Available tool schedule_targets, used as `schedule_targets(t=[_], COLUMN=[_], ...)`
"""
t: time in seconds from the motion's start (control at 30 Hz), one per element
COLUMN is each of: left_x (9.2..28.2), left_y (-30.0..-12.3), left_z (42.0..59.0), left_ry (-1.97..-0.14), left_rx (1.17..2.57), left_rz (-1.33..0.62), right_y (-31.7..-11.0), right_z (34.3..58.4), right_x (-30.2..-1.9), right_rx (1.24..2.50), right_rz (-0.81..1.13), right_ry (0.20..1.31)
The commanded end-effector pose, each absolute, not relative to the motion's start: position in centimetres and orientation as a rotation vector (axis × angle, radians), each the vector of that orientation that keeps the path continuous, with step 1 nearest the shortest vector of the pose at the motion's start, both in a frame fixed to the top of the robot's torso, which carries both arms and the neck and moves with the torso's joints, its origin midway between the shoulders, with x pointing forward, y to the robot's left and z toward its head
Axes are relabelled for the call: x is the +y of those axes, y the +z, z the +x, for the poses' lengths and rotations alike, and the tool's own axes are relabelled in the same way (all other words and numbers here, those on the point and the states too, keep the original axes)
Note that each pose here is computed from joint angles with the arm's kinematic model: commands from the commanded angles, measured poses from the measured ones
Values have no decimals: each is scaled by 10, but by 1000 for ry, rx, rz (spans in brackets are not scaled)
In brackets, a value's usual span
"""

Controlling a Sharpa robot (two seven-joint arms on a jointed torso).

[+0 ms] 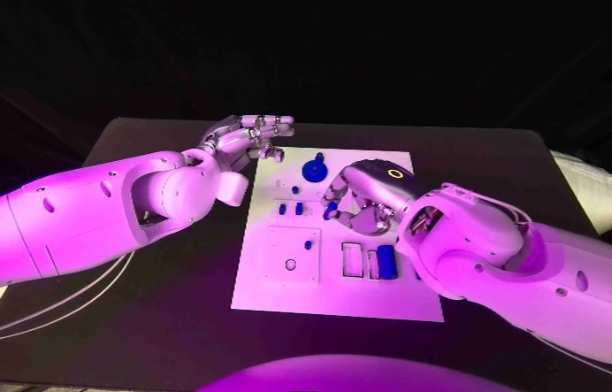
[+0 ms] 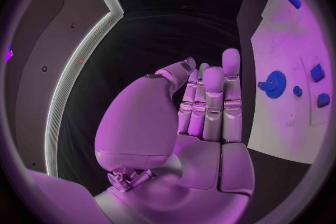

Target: Assemble the parts on the task board

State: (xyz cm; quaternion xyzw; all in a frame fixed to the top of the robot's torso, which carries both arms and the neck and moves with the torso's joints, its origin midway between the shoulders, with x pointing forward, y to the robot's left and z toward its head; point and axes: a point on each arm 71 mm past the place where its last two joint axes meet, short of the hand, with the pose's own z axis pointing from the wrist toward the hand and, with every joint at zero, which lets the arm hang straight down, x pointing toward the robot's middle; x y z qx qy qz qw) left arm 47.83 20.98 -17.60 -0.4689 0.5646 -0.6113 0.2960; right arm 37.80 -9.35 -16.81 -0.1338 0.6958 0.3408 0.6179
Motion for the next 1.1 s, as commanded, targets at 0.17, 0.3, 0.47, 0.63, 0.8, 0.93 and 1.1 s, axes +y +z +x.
schedule_targets(t=[0.17, 0.3, 0.47, 0.63, 0.8, 0.93, 1.1], left_x=[203, 202, 200, 199, 199, 198, 199], left_y=[-175, -175, -176, -176, -176, -176, -176], left_z=[478, 478, 478, 478, 478, 478, 478], left_ry=[-1659, -1663, -1666, -1667, -1667, -1668, -1667], left_rx=[1513, 1515, 1518, 1522, 1523, 1524, 1524], left_rz=[-1230, -1229, -1227, -1222, -1221, -1220, -1220], right_y=[-191, -204, -218, -225, -228, -228, -229], right_z=[366, 363, 359, 359, 358, 357, 357], right_x=[-63, -56, -50, -49, -48, -46, -46], right_rx=[1649, 1681, 1718, 1737, 1742, 1740, 1741], right_rz=[-353, -366, -374, -377, -378, -379, -379], right_ry=[899, 914, 927, 928, 932, 940, 942])
